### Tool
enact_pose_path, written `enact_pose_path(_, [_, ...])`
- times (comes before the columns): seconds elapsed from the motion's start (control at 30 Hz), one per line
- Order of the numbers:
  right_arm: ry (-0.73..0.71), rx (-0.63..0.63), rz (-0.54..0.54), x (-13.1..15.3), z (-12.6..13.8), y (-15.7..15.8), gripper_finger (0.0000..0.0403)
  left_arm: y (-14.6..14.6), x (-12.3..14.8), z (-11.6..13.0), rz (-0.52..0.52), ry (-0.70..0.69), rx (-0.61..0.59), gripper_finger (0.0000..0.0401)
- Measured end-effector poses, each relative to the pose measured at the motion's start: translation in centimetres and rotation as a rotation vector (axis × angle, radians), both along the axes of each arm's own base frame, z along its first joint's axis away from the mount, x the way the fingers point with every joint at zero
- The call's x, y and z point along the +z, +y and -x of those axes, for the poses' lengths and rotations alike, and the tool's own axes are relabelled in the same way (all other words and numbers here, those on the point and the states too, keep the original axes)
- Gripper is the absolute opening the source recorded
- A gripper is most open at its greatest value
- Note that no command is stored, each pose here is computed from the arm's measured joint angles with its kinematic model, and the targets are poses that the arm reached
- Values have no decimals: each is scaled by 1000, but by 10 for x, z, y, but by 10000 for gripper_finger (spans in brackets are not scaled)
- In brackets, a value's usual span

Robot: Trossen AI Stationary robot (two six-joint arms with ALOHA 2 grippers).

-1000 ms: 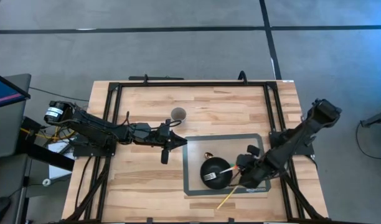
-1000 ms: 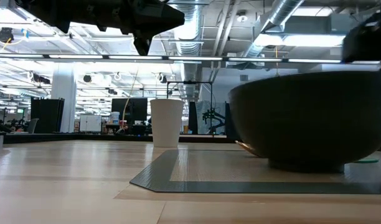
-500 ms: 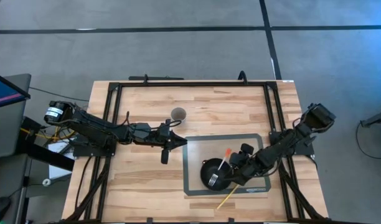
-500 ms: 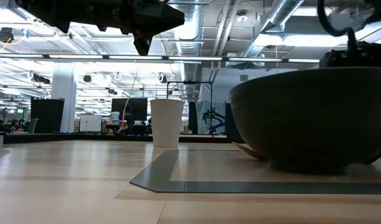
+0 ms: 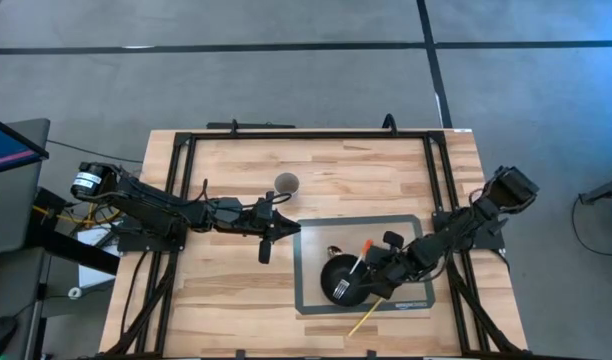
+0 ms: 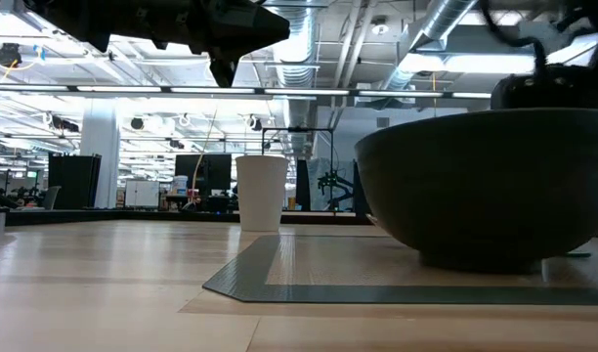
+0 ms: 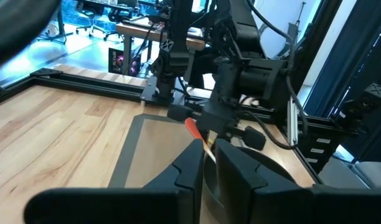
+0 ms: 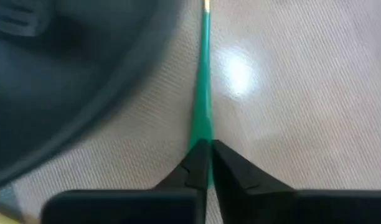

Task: Pick & Place Utensil
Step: Put the green spoon into the black bowl

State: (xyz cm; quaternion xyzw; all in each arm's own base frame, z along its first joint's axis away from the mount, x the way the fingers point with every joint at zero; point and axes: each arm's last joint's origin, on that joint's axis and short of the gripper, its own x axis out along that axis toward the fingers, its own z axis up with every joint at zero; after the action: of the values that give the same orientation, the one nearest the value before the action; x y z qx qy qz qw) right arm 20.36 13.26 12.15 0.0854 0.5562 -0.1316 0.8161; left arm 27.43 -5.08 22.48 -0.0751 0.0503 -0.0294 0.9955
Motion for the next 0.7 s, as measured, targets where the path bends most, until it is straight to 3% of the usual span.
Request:
enact_pose_path(0.27, [83,-99,-44,23,22,-11,3,0,0,0,0,0,0,44])
enact_pose_path(0.43, [2,-24,-86,27,17,-1,13,0,0,0,0,0,-1,44])
enact_pose_path(0.7, [6,-5,-63,10,9,5,85,0,0,0,4,1,-1,44])
